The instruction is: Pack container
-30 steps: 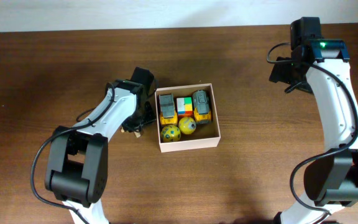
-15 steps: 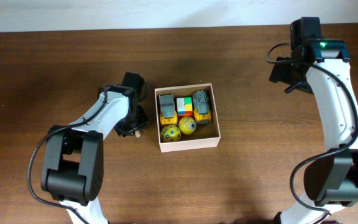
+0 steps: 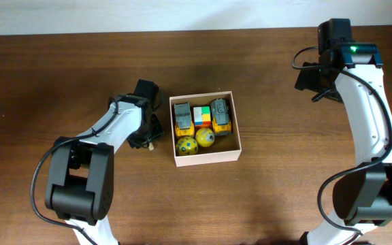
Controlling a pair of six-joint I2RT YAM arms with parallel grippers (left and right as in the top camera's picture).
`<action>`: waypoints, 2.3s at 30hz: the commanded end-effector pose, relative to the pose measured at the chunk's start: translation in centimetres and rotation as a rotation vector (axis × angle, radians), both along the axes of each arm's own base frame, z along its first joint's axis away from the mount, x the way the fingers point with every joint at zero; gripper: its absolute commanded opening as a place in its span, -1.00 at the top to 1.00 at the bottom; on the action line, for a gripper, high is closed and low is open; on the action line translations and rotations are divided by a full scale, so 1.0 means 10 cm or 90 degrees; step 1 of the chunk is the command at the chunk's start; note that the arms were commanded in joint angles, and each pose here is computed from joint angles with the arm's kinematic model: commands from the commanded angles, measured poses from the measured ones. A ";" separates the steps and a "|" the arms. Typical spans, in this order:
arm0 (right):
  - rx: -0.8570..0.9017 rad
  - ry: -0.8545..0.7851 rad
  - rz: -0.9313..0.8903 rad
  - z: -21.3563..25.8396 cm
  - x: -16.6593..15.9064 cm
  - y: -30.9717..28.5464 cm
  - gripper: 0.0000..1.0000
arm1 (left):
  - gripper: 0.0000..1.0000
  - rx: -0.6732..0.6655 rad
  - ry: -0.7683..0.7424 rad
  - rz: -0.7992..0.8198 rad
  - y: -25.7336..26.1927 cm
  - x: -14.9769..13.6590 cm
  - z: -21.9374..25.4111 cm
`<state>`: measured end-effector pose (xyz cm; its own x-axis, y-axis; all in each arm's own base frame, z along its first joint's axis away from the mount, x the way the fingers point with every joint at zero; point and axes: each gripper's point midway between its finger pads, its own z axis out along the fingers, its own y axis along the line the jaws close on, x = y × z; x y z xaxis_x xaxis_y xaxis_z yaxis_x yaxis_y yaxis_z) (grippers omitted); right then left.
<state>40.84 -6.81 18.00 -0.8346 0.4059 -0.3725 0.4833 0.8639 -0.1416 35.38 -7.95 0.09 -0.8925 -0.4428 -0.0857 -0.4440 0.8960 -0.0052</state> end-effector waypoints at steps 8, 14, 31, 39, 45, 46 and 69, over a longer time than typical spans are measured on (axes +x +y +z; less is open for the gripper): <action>0.001 0.005 -0.008 -0.04 -0.02 -0.01 -0.98 | 0.56 -0.002 0.020 0.003 0.00 -0.10 -0.10; 0.001 0.005 -0.008 -0.04 -0.02 -0.01 -0.97 | 0.59 -0.001 0.019 -0.001 0.01 -0.10 -0.10; 0.001 0.006 -0.008 -0.04 -0.01 0.00 -0.98 | 0.61 0.013 -0.033 -0.201 -0.06 0.24 0.17; 0.001 0.005 -0.007 -0.04 -0.01 0.00 -0.98 | 0.67 0.013 -0.022 -0.200 -0.05 0.20 0.17; 0.001 0.005 -0.007 -0.04 -0.01 0.00 -0.97 | 0.66 0.011 0.006 -0.139 -0.02 0.08 0.16; 0.001 0.005 -0.007 -0.04 -0.01 0.00 -0.97 | 0.66 0.011 0.006 -0.128 -0.02 0.08 0.16; 0.001 0.006 -0.008 -0.04 -0.01 0.00 -0.97 | 0.56 0.008 0.014 -0.082 -0.02 -0.03 -0.04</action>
